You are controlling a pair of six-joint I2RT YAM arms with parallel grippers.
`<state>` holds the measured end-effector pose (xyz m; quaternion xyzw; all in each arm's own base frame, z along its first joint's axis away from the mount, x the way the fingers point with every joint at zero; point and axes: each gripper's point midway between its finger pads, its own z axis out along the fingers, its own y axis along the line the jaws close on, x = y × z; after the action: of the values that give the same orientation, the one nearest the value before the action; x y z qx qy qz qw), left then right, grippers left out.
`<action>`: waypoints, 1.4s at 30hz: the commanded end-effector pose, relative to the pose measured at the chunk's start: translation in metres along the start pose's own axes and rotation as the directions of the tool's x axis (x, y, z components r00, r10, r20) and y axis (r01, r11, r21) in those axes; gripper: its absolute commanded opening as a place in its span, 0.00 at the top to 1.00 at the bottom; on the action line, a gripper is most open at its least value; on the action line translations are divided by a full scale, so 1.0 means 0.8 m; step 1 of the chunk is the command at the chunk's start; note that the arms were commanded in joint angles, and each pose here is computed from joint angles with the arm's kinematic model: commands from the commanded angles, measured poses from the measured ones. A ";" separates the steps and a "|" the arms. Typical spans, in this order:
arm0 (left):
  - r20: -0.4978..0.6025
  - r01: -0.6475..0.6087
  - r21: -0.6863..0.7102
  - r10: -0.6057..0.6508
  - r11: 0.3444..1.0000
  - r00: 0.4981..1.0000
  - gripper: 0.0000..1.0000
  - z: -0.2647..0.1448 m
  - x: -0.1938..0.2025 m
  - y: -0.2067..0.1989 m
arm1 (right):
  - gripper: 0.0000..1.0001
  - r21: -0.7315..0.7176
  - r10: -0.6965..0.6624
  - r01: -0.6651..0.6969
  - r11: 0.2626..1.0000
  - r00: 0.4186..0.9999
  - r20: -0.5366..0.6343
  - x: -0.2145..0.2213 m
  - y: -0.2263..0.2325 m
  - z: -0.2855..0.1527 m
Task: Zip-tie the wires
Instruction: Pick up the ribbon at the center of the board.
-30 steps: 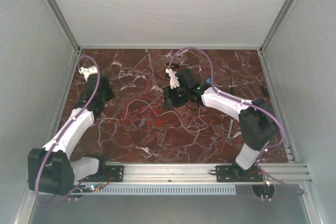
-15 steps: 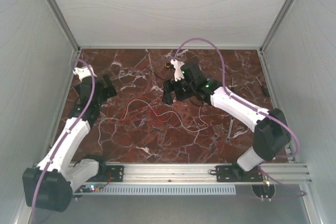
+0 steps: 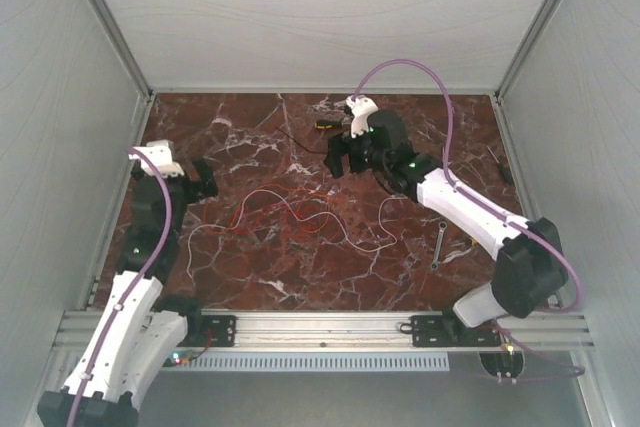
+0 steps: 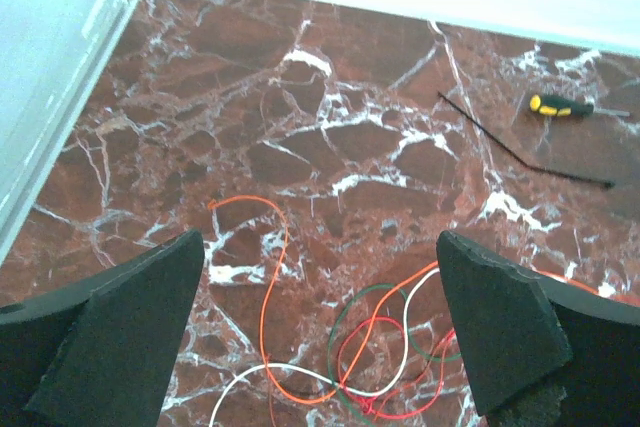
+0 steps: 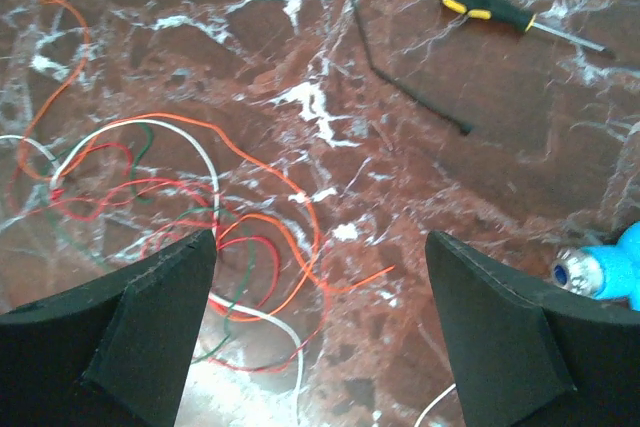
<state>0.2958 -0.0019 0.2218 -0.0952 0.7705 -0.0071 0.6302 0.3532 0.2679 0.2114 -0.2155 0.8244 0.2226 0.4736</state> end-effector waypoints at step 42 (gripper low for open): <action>0.051 -0.034 0.149 0.027 0.988 0.998 0.00 -0.007 -0.004 -0.030 | 0.79 0.200 -0.025 0.119 0.973 0.908 -0.419 0.136 -0.178 0.239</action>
<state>0.2898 -0.0222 0.2096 -0.0422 0.7746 -0.0451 0.6294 0.5185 0.2477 0.0233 -0.2277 0.9111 0.0709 0.3363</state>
